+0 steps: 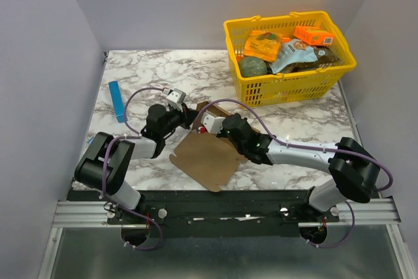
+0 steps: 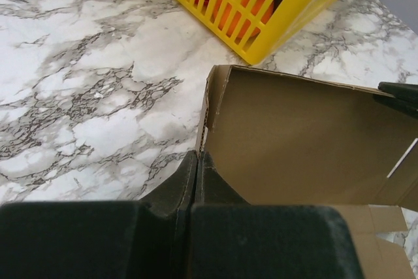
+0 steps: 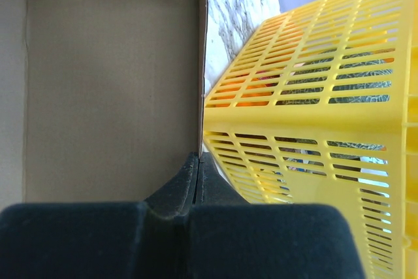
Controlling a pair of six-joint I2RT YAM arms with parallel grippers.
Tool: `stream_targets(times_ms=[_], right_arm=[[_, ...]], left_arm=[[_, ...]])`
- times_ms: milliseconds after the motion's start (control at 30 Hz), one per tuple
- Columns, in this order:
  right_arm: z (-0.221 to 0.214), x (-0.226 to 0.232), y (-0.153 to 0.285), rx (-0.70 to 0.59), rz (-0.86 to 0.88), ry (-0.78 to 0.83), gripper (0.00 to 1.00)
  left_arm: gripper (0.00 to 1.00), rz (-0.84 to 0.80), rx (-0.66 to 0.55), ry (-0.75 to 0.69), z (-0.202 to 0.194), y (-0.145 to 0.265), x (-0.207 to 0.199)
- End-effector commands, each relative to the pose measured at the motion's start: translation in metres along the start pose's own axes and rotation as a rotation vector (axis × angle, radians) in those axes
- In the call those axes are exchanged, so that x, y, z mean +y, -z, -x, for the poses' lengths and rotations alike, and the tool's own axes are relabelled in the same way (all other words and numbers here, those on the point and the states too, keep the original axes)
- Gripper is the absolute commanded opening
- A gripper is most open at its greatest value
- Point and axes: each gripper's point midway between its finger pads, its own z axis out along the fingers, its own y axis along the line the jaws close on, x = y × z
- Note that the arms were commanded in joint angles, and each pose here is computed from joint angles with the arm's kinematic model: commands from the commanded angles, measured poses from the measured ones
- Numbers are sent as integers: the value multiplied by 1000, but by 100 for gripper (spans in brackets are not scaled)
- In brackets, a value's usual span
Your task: Fold the paper box
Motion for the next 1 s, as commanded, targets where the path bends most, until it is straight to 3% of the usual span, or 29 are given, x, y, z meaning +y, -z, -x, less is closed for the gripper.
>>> stream_targets(times_ms=[0, 167, 333, 667, 967], right_arm=[[5, 14, 3, -24, 30, 29, 1], [8, 15, 6, -26, 4, 43, 1], [11, 13, 10, -25, -18, 15, 1], [16, 20, 18, -22, -32, -65, 1], [15, 22, 22, -19, -52, -101, 1]], left_arm=[[1, 40, -34, -9, 2, 2, -14], [1, 95, -24, -30, -6, 3, -21], [0, 257, -12, -27, -18, 11, -6], [0, 458, -75, 68, -26, 11, -5], [0, 555, -73, 112, -41, -3, -29]])
